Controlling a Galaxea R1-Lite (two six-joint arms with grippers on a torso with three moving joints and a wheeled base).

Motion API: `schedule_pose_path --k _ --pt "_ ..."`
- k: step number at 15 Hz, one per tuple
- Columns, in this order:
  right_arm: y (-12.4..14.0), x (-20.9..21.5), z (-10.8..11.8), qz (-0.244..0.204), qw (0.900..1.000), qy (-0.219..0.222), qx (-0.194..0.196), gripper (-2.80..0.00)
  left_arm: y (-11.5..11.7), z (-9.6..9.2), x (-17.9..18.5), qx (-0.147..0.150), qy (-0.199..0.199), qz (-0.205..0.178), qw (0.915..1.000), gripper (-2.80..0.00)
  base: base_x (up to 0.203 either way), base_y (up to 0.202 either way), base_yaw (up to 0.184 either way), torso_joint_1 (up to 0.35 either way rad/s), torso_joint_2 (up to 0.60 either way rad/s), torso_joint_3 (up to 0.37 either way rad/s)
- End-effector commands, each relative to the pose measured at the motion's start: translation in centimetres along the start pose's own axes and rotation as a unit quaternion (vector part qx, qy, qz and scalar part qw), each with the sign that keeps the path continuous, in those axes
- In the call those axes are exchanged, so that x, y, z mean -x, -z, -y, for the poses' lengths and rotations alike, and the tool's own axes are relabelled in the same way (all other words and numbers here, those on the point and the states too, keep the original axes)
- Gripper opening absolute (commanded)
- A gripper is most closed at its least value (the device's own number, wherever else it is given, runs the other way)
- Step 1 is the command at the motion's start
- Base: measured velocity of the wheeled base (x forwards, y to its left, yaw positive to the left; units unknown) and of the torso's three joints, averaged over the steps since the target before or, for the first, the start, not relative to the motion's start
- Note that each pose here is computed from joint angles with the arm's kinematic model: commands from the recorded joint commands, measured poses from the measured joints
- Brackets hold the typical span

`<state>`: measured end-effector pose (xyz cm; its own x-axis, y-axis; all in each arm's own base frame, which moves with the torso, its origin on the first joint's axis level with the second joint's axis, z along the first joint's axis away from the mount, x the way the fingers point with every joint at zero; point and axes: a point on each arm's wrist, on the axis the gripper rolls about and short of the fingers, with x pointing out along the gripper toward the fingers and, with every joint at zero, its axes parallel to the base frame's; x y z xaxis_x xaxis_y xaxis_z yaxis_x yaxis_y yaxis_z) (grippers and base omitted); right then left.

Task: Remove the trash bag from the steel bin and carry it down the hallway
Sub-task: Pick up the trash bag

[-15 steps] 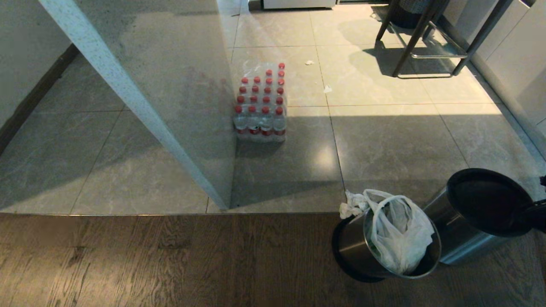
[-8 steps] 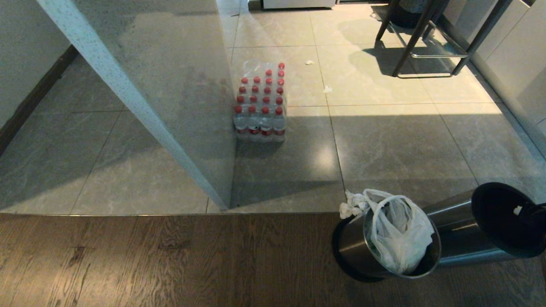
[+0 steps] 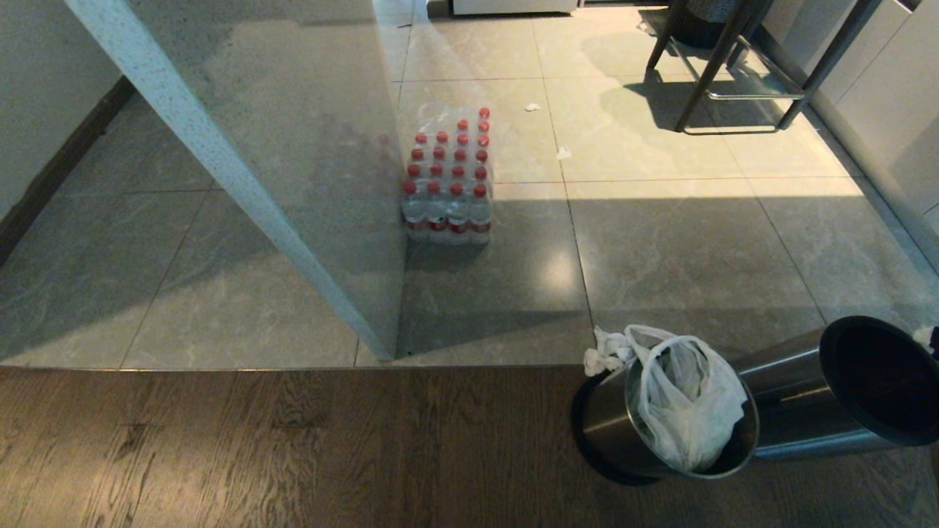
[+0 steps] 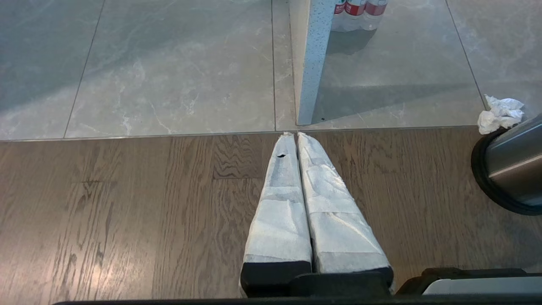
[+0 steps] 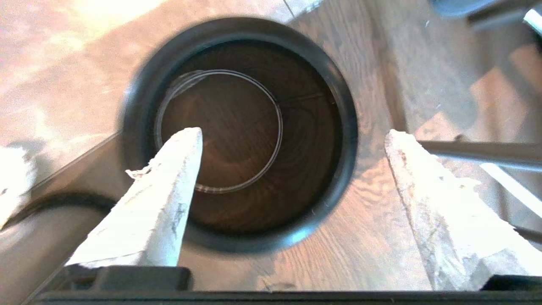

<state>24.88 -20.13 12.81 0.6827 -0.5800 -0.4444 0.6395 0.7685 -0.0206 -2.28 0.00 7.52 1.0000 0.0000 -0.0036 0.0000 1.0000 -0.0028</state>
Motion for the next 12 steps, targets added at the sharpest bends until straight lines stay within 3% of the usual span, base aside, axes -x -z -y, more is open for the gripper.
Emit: schedule_pose_path --k 1,6,8,12 --pt "-2.2 5.1 -0.5 0.044 0.999 -0.016 0.015 -2.80 0.0 0.0 0.0 0.000 -0.001 0.000 1.0000 -2.80 0.000 0.000 0.000 0.000 0.00 0.000" --pt "-1.3 11.4 -3.3 0.020 0.989 -0.096 0.110 -2.80 0.0 0.0 0.0 0.000 0.000 0.000 1.0000 -2.80 0.000 0.000 0.000 0.000 0.00 0.000" --pt "-0.7 12.3 -4.7 0.004 0.979 -0.129 0.159 -2.80 0.0 0.0 0.0 0.000 -0.001 0.000 1.0000 -2.80 0.000 0.000 0.000 0.000 0.00 0.000" --pt "0.7 12.7 -8.8 -0.023 0.953 -0.211 0.215 -2.80 0.0 0.0 0.0 0.000 -0.001 0.000 1.0000 -2.80 0.000 0.000 0.000 0.000 0.00 0.000"
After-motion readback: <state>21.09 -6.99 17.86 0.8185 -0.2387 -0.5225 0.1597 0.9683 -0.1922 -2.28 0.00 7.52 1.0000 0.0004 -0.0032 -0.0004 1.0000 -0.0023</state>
